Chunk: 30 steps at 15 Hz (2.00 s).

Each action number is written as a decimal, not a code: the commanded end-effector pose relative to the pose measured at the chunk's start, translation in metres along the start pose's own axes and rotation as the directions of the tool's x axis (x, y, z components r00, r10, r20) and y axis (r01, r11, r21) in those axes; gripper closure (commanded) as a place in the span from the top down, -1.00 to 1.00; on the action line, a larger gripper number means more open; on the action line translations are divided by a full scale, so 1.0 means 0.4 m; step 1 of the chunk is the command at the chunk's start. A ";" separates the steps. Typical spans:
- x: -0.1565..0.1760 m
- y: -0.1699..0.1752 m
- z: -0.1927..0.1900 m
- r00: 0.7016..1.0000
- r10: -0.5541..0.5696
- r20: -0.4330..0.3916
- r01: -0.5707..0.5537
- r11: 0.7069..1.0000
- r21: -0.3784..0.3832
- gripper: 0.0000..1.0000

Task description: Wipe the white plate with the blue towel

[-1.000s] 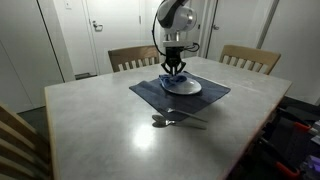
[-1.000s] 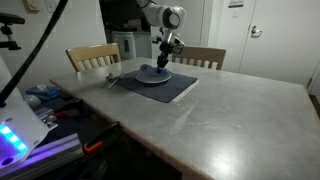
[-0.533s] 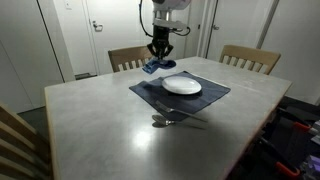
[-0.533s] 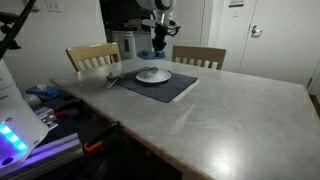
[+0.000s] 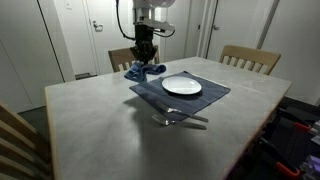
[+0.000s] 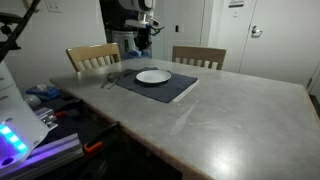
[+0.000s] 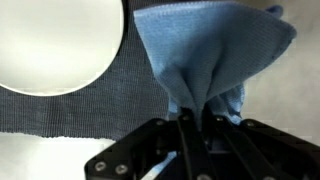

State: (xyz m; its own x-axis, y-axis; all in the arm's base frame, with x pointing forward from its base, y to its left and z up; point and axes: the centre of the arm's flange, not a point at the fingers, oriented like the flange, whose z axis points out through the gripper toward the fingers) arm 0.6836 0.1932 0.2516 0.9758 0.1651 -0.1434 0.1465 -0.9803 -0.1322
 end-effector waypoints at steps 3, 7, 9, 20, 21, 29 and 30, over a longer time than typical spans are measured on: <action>0.038 -0.039 0.088 0.992 -0.046 -0.118 0.048 0.999 0.013 -0.94; 0.060 -0.017 0.162 0.992 -0.003 -0.125 0.006 1.000 0.024 -0.94; 0.074 -0.007 0.197 0.991 0.035 -0.131 -0.031 0.999 0.034 -0.94; 0.101 -0.005 0.240 0.986 0.114 -0.123 -0.107 0.992 0.062 0.16; 0.099 -0.003 0.233 0.985 0.118 -0.125 -0.111 0.992 0.061 0.29; 0.075 0.006 0.098 0.983 0.124 -0.139 -0.115 0.991 0.072 1.00; 0.071 0.007 0.078 0.983 0.120 -0.138 -0.110 0.991 0.076 1.00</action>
State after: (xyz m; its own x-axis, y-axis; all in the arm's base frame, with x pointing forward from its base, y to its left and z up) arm 0.7104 0.2075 0.1895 0.9993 0.0361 0.0031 0.0361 -0.9842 -0.1736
